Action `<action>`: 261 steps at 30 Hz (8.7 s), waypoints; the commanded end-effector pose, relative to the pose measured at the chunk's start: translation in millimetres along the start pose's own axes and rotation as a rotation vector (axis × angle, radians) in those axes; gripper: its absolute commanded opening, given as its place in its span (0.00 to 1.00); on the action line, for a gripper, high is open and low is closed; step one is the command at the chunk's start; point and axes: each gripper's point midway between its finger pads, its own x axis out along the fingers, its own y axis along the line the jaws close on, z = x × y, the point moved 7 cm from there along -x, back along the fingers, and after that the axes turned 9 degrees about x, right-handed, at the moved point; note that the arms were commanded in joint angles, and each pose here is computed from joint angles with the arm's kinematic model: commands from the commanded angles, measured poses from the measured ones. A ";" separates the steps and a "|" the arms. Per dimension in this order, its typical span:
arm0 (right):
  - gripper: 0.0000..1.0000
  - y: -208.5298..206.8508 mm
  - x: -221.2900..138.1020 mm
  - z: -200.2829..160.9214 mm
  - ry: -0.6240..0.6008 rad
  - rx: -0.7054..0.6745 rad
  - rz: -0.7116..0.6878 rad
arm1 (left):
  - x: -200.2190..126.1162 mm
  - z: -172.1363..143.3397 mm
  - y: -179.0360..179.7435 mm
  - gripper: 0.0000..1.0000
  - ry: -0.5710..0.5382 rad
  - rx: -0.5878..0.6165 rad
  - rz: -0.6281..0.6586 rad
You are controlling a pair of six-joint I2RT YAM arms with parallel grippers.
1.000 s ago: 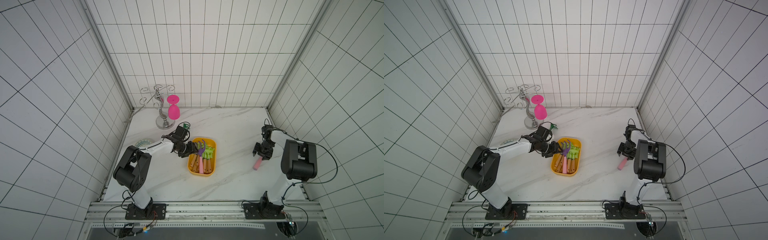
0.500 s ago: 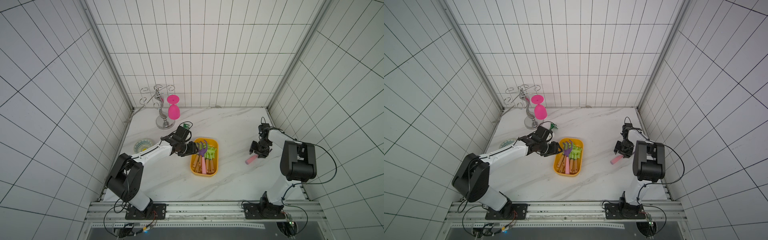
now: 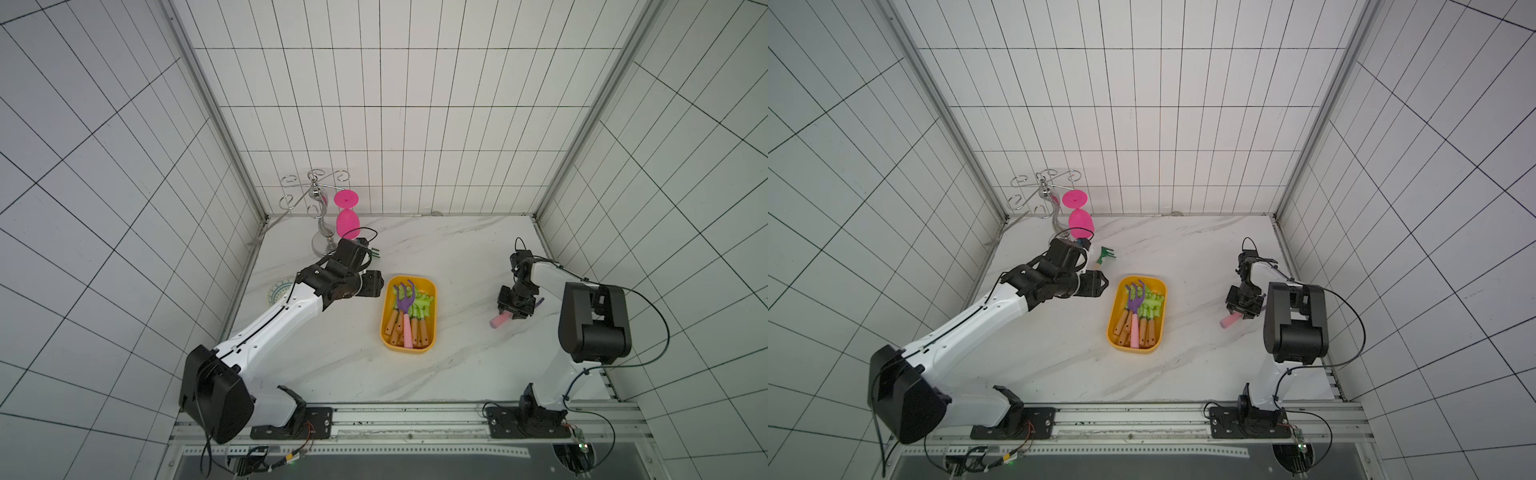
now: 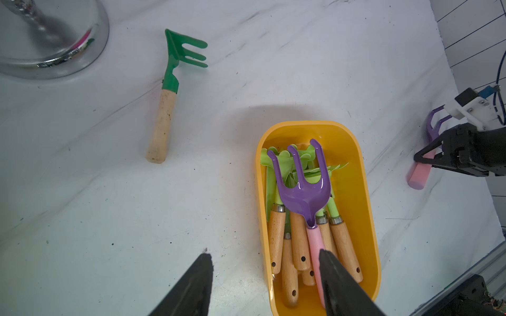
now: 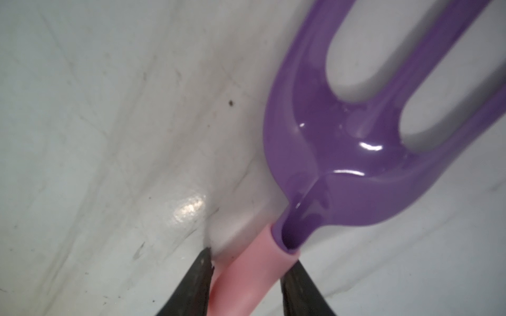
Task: Put the rake into the storage box
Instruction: Pick up the rake at the center of the board, then place the rake in the storage box, then adjust the rake in the storage box, then pick up the rake at the center of the board.
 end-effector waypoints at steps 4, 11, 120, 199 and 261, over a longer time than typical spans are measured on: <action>0.31 1.2 9.1 -13.1 0.033 0.028 -0.027 | -10.9 8.0 -12.2 0.64 -0.037 0.115 0.011; 0.14 11.9 -8.3 -22.2 -0.023 -0.009 -0.004 | -2.1 -0.8 -55.3 0.64 -0.018 0.321 -0.063; 0.13 150.6 -126.3 -201.1 -0.126 -0.688 1.211 | -53.7 -29.4 -22.1 0.84 -0.373 0.105 -0.150; 0.56 131.1 -134.3 -174.3 -0.367 -0.740 0.648 | 171.7 16.4 110.0 0.73 0.198 0.097 0.526; 0.35 182.5 -205.5 -204.2 -0.260 -0.636 1.516 | -27.1 -7.2 -80.8 0.04 -0.151 0.115 -0.867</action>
